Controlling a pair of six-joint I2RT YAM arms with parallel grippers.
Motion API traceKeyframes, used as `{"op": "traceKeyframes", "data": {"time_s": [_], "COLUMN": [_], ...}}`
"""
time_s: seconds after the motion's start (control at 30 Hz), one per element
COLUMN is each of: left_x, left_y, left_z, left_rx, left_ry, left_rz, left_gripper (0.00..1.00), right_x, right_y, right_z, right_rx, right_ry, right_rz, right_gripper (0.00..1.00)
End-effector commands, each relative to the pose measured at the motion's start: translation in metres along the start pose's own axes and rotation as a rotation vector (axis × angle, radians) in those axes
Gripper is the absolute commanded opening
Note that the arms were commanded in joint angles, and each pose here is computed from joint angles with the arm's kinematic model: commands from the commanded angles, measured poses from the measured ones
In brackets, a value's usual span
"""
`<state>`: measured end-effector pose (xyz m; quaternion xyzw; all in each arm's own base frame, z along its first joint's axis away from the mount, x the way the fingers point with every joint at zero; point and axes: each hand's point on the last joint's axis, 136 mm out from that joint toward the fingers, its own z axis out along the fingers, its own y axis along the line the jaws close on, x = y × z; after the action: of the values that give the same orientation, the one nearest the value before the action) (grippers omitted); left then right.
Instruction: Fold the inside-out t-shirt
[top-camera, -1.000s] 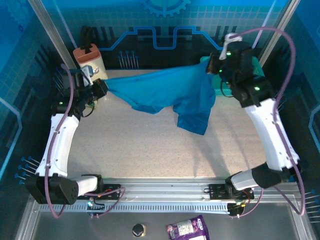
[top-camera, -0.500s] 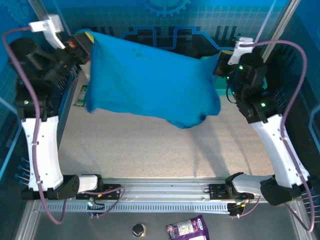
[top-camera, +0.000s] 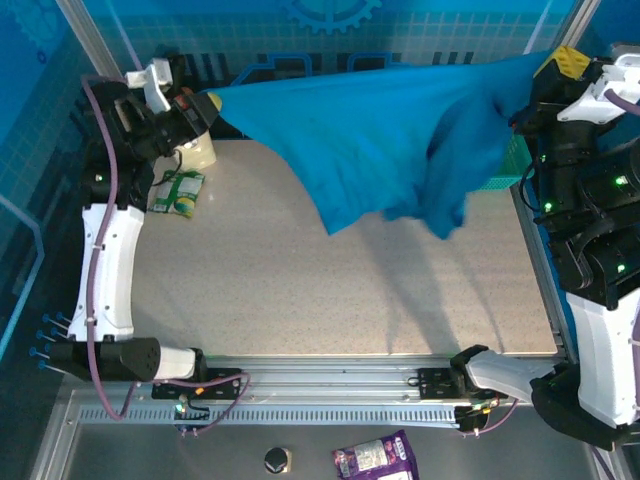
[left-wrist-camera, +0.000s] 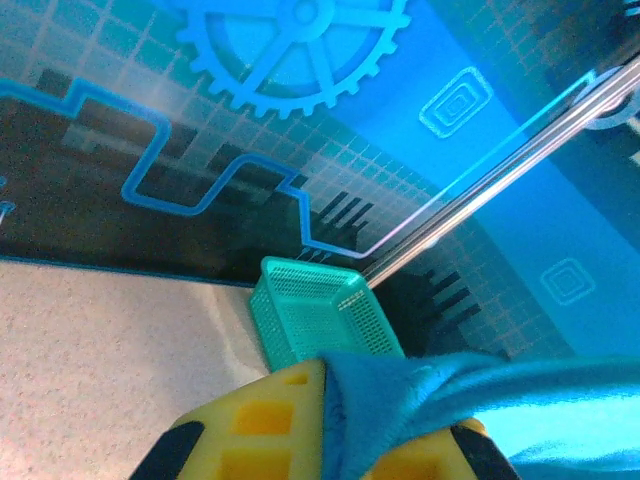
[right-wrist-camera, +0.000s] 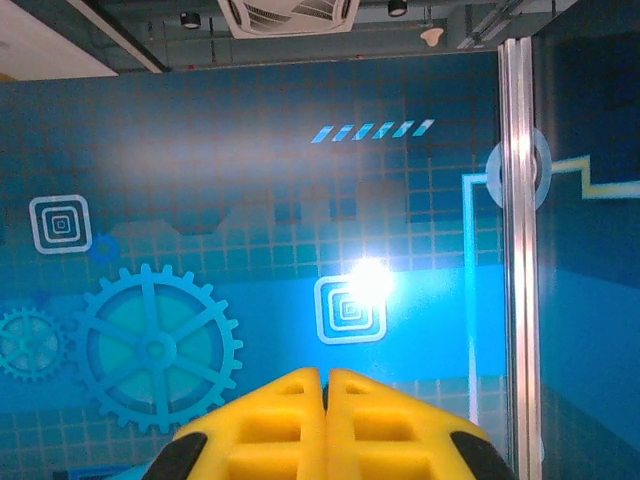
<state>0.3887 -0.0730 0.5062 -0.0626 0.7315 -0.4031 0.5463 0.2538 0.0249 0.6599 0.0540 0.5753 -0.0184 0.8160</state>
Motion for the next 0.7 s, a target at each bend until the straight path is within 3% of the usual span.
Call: {"op": "traceKeyframes", "data": {"time_s": [0.0, 0.1, 0.23, 0.33, 0.67], "left_x": [-0.064, -0.078, -0.053, -0.044, -0.056], "left_y": [-0.078, -0.102, -0.057, -0.044, -0.066], "left_z": [-0.054, -0.071, -0.053, -0.053, -0.092], "left_rx": [0.076, 0.093, -0.007, -0.035, -0.076], "left_ry": [-0.200, -0.238, -0.174, -0.170, -0.277], "left_rz": [0.154, 0.199, 0.121, 0.103, 0.167], "left_gripper": [0.00, 0.00, 0.00, 0.00, 0.00], "right_x": [0.077, 0.091, 0.063, 0.052, 0.037], "right_y": [0.032, 0.041, 0.020, 0.020, 0.015], "right_z": [0.038, 0.043, 0.033, 0.029, 0.001], "right_rx": [0.000, -0.018, 0.052, 0.033, -0.016], "right_ry": [0.179, 0.213, 0.116, 0.092, 0.058], "right_rz": [-0.064, -0.069, -0.068, -0.067, -0.045], "right_gripper": [0.00, 0.00, 0.00, 0.00, 0.00]}}
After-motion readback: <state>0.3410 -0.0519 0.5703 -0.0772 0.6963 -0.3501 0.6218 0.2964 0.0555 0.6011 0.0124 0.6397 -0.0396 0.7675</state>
